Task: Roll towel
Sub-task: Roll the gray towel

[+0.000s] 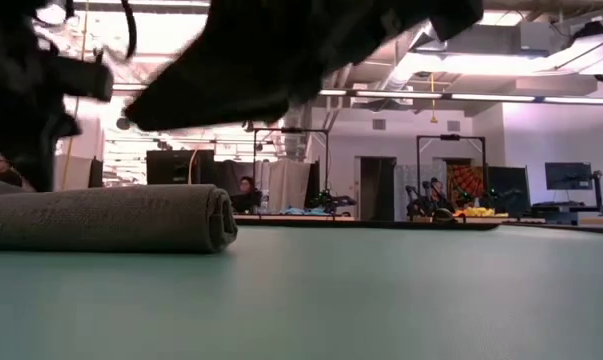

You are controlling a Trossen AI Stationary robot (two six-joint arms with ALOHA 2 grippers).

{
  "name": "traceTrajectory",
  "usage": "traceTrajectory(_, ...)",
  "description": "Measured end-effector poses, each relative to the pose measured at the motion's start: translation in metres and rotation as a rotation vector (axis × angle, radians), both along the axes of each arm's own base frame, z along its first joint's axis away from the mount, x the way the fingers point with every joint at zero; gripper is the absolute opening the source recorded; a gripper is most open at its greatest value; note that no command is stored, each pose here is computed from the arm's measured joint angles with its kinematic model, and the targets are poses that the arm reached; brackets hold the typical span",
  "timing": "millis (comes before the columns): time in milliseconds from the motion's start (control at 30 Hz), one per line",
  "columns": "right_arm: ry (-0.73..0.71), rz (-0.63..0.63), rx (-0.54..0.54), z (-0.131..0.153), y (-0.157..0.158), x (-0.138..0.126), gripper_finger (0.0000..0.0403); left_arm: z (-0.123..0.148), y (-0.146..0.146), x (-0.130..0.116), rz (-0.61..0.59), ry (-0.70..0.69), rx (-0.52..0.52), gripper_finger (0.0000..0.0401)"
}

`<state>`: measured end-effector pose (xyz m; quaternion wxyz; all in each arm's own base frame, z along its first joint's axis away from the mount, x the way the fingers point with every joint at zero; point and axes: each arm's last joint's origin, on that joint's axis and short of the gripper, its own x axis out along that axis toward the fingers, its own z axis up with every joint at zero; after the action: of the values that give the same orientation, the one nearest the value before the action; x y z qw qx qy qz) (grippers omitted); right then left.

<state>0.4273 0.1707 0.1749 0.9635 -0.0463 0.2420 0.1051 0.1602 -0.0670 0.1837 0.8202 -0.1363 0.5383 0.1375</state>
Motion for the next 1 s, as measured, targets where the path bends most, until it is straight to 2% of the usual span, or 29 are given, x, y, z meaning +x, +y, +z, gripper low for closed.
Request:
traceTrajectory(167,0.051,-0.083,-0.036,-0.02,-0.015,0.008,0.0111,-0.021,0.005,-0.008,0.057,0.078,-0.122,0.0)
traceTrajectory(267,0.121,-0.132,-0.059,-0.033,-0.037,0.012,0.0111,-0.023,0.003,-0.009,0.071,0.106,-0.186,0.0)
traceTrajectory(467,0.178,-0.237,-0.081,-0.037,-0.089,0.021,0.0111,-0.019,-0.014,-0.006,0.027,0.1,-0.395,0.0)
traceTrajectory(600,0.108,-0.295,-0.065,-0.031,-0.12,0.03,0.0111,-0.014,-0.034,-0.006,-0.034,0.037,-0.506,0.0)
traceTrajectory(700,0.02,-0.293,0.015,-0.024,-0.138,0.038,0.0111,-0.009,-0.051,-0.004,-0.098,-0.037,-0.571,0.0)
traceTrajectory(833,-0.004,-0.246,0.112,-0.025,-0.147,0.042,0.0111,-0.005,-0.067,-0.006,-0.202,-0.091,-0.59,0.0)
traceTrajectory(900,0.037,-0.21,0.125,-0.026,-0.145,0.04,0.0111,0.002,-0.068,-0.007,-0.236,-0.096,-0.53,0.0)
traceTrajectory(1000,0.085,-0.177,0.125,-0.011,-0.135,0.031,0.0111,0.022,-0.064,-0.006,-0.263,-0.146,-0.368,0.0)
